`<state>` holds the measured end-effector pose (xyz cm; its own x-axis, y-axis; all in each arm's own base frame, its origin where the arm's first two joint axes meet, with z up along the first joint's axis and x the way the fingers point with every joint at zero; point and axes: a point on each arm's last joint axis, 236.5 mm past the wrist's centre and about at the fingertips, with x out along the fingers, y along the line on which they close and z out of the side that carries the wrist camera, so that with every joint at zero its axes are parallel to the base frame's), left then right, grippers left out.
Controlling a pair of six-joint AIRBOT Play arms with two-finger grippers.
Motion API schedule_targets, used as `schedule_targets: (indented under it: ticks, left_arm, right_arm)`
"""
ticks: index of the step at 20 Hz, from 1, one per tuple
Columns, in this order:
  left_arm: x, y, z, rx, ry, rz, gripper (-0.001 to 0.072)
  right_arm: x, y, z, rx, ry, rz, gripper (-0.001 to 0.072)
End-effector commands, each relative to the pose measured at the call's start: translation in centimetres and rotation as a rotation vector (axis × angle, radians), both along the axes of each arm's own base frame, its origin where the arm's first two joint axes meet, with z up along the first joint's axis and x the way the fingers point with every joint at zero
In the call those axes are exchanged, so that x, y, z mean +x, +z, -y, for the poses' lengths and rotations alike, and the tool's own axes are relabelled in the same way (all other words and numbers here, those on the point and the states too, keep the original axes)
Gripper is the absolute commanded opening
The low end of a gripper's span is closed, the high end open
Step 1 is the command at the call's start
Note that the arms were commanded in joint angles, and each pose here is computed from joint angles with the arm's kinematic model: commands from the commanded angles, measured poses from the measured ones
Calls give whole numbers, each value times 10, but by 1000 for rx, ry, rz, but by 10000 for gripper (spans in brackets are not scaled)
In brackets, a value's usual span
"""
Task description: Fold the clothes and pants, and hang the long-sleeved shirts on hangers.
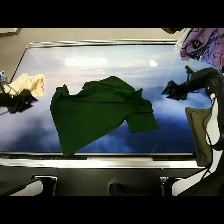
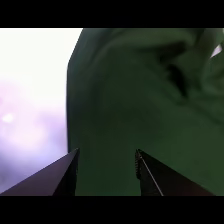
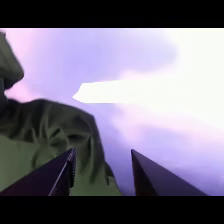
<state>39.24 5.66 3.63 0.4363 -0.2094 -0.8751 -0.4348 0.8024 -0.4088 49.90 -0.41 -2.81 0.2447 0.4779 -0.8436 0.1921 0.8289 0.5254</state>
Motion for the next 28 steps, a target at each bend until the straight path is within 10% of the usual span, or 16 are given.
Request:
schedule_targets:
  ticks: [1,8,10,14,20,28]
  left_arm:
    - [-46,-21,7,-19,24,-57,411]
    - [-57,-30,13,-42,9,-111,412]
    - [-72,-34,18,-79,18,-175,718]
    - [-114,-57,29,-156,48,-242,720]
    - [-186,-107,109,-392,23,-331,720]
    - [-204,-128,138,-391,-25,-394,720]
  right_arm:
    - [-11,-30,-24,83,90,-66,417]
    - [-18,-64,-75,130,182,-129,415]
    - [-22,-68,-83,134,201,-146,401]
    - [-22,-67,-86,135,204,-142,41]
    - [-19,-45,-87,128,195,-109,30]
    - [-20,-20,-87,125,189,-87,30]
